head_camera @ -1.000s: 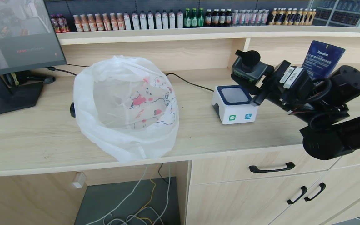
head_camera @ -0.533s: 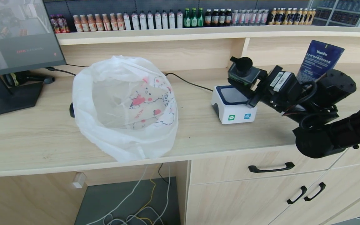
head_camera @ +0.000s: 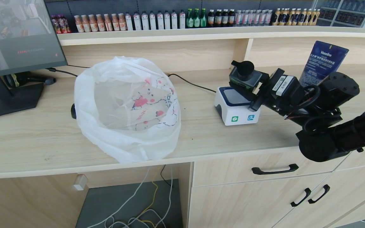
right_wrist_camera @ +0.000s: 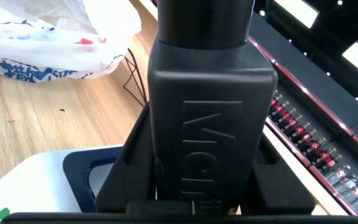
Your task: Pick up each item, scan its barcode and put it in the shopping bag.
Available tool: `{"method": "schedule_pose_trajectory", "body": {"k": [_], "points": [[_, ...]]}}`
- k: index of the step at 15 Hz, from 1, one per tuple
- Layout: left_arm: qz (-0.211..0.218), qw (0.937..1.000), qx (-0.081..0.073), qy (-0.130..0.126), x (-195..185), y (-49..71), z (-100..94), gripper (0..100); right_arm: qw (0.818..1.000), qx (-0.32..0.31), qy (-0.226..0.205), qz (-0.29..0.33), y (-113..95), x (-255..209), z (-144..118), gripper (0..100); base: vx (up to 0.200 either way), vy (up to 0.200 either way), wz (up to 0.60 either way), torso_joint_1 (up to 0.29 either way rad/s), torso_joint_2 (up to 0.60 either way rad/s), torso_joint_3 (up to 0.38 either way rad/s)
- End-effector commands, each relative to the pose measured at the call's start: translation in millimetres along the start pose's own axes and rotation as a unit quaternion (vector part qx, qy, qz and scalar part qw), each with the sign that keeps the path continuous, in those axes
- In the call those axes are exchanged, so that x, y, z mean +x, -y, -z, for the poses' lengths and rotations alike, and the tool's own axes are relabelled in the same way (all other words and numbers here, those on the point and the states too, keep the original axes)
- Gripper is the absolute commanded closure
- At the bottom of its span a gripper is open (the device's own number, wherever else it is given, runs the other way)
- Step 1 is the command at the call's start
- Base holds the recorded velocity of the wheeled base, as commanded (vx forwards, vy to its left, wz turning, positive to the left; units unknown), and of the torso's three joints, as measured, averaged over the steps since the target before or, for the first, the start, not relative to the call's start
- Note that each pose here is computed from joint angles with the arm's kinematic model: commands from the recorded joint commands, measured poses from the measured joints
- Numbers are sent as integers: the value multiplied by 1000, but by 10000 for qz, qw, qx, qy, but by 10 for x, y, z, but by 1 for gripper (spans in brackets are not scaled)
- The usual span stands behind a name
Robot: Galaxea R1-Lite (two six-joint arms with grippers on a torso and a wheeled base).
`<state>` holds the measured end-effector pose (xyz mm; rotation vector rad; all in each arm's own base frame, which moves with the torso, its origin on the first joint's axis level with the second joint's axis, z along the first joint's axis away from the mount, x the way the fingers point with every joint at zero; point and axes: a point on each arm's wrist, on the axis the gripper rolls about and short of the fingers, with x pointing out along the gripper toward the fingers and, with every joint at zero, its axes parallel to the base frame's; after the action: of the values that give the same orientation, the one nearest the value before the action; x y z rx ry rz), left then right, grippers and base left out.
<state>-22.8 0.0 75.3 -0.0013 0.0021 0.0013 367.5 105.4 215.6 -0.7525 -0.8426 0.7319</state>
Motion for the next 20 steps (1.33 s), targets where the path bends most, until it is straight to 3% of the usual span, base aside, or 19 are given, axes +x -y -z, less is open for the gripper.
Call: {"method": "schedule_pose_trajectory", "body": {"k": [1,20], "points": [[-1,10000,-1,3,0,0,0,0,10000,4,4,-17,-12,2,-14,100,0,0,0,0,0,0],[-1,10000,-1,3,0,0,0,0,10000,11,-2,-32,-48,7,-58,100,0,0,0,0,0,0]]}}
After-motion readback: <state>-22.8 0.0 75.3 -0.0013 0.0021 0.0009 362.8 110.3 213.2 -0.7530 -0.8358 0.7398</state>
